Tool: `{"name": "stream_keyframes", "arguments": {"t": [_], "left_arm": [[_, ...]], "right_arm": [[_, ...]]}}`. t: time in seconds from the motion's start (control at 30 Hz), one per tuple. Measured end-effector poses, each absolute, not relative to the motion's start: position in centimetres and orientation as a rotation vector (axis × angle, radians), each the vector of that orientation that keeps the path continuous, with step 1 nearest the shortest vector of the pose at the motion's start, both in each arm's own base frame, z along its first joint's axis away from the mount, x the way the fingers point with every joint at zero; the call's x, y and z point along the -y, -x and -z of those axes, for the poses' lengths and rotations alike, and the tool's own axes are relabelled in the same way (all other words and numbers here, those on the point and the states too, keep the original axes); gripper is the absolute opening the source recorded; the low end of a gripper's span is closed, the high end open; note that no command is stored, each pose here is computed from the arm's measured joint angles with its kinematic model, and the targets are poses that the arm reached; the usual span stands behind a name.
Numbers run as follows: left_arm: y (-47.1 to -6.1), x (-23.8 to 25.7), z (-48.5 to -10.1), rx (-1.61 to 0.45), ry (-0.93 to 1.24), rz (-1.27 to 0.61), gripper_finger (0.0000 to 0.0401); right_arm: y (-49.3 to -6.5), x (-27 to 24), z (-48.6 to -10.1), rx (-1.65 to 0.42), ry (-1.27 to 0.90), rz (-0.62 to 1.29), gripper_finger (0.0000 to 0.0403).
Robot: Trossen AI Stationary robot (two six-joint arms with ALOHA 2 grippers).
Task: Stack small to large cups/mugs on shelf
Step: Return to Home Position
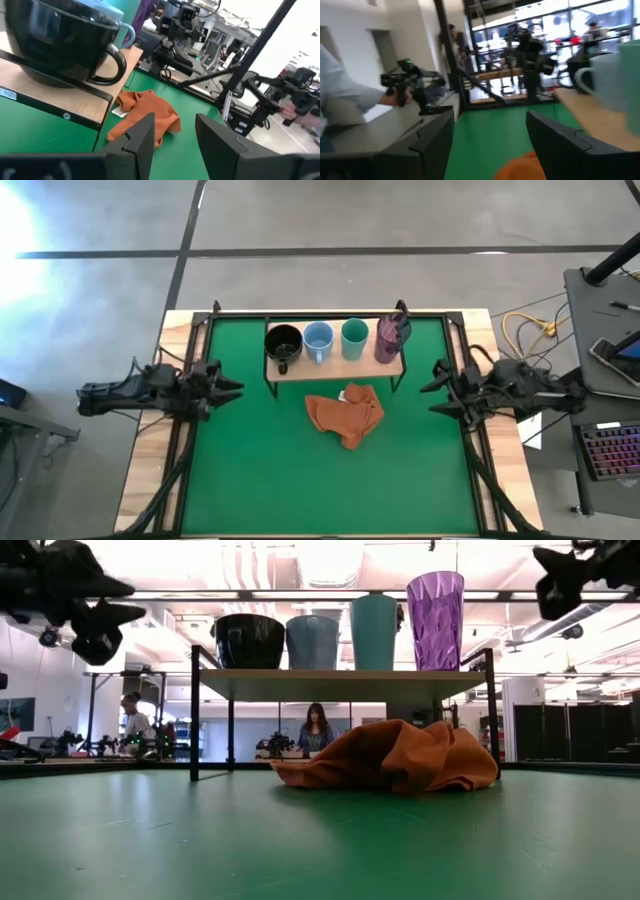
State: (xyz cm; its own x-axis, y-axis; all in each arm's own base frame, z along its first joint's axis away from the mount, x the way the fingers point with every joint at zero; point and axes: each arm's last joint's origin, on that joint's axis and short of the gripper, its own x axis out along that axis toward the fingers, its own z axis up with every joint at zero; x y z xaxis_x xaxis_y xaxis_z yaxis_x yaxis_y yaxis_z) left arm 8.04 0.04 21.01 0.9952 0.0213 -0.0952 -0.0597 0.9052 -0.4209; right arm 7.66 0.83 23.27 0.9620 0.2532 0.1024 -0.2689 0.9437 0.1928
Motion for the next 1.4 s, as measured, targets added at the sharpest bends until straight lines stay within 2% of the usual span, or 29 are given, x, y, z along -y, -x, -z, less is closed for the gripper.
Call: {"name": "stream_keyframes", "arguments": {"t": [0.2,0.3,0.43,0.57,1.4], "left_arm": [[-8.5,-0.1,-19.5,-0.118,0.373,-0.056,0.0128],[-9.1,-0.1,-18.9,-0.028,0.32,-0.063,0.0128],[-9.9,-0.4,-16.9,0.022,0.187,-0.164,0.0128],[-10.2,-0.6,-16.7,0.001,0.147,-0.217,0.0128],[-10.6,-0.6,-16.0,-0.065,0.139,-0.218,0.0128]], "right_arm": [[-8.8,-0.9,-20.7,0.019,-0.225,-0.276,0.0242],[-9.0,-0.9,-19.6,-0.003,-0.25,-0.259,0.0242],[-9.2,-0.8,-18.7,-0.029,-0.295,-0.233,0.0242],[-9.7,-0.6,-17.0,-0.089,-0.299,-0.157,0.0242],[-10.1,-0.6,-16.5,-0.121,-0.3,-0.133,0.0242]]}}
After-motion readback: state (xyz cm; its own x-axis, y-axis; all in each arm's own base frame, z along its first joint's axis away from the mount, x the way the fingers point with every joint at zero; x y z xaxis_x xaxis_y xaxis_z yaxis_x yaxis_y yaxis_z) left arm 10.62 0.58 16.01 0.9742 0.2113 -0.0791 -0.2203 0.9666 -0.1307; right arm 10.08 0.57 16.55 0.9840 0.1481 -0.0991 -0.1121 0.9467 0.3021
